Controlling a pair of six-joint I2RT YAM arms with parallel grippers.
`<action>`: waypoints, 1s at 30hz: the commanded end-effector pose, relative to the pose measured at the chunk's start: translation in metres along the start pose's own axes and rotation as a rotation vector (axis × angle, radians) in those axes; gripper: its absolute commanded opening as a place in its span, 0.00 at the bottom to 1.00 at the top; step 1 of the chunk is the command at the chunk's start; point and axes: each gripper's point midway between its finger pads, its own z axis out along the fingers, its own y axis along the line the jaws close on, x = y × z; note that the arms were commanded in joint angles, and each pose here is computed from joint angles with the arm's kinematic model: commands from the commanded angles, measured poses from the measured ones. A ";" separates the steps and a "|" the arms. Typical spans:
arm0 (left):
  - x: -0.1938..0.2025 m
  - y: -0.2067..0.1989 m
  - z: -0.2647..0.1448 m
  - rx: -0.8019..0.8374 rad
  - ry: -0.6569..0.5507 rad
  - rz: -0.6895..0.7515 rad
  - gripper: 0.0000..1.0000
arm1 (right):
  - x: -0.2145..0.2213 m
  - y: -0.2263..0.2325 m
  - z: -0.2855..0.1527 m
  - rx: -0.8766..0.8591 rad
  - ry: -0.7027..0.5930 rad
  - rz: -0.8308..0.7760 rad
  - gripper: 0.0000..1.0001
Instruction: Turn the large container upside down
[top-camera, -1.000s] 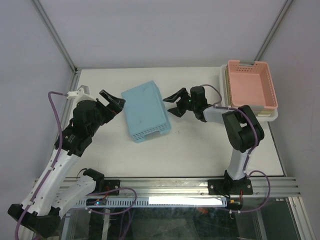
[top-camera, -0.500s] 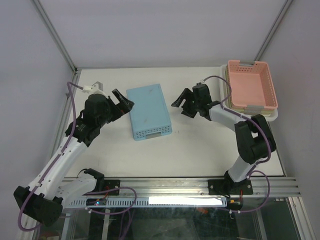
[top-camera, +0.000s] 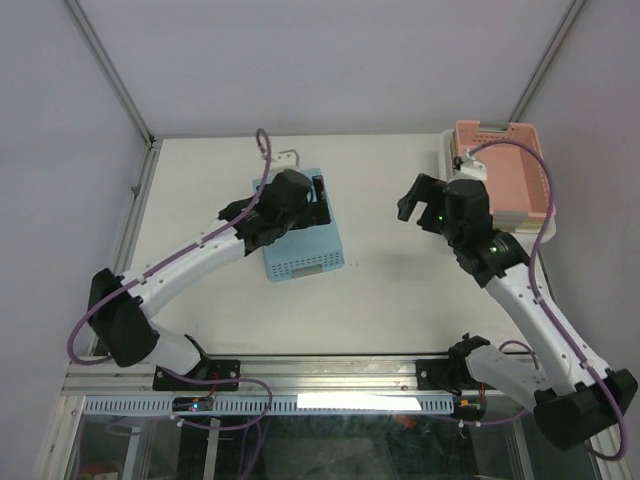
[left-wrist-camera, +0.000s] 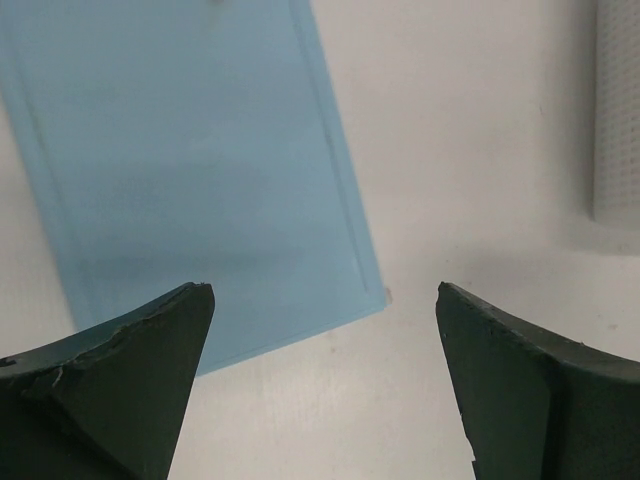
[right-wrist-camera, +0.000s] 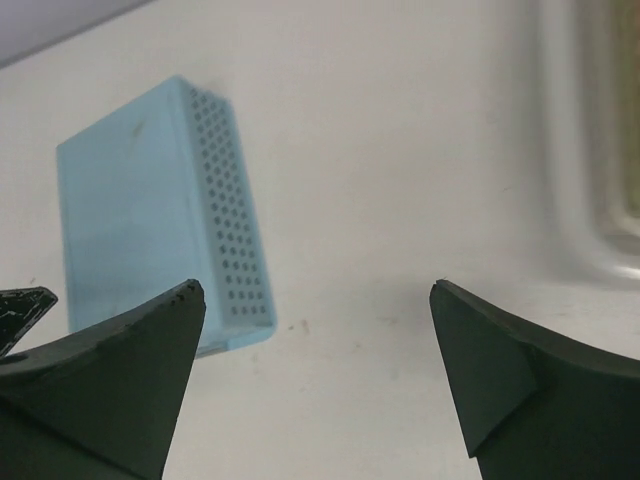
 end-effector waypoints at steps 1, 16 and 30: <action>-0.020 -0.054 0.012 -0.039 -0.106 0.131 0.99 | -0.054 -0.069 -0.049 0.301 -0.182 -0.107 0.99; 0.095 -0.173 0.078 0.174 0.157 0.232 0.99 | -0.133 -0.123 -0.045 0.376 -0.236 0.059 0.99; 0.135 -0.142 0.094 0.135 0.223 0.248 0.99 | -0.140 -0.131 0.044 0.240 -0.129 -0.113 0.80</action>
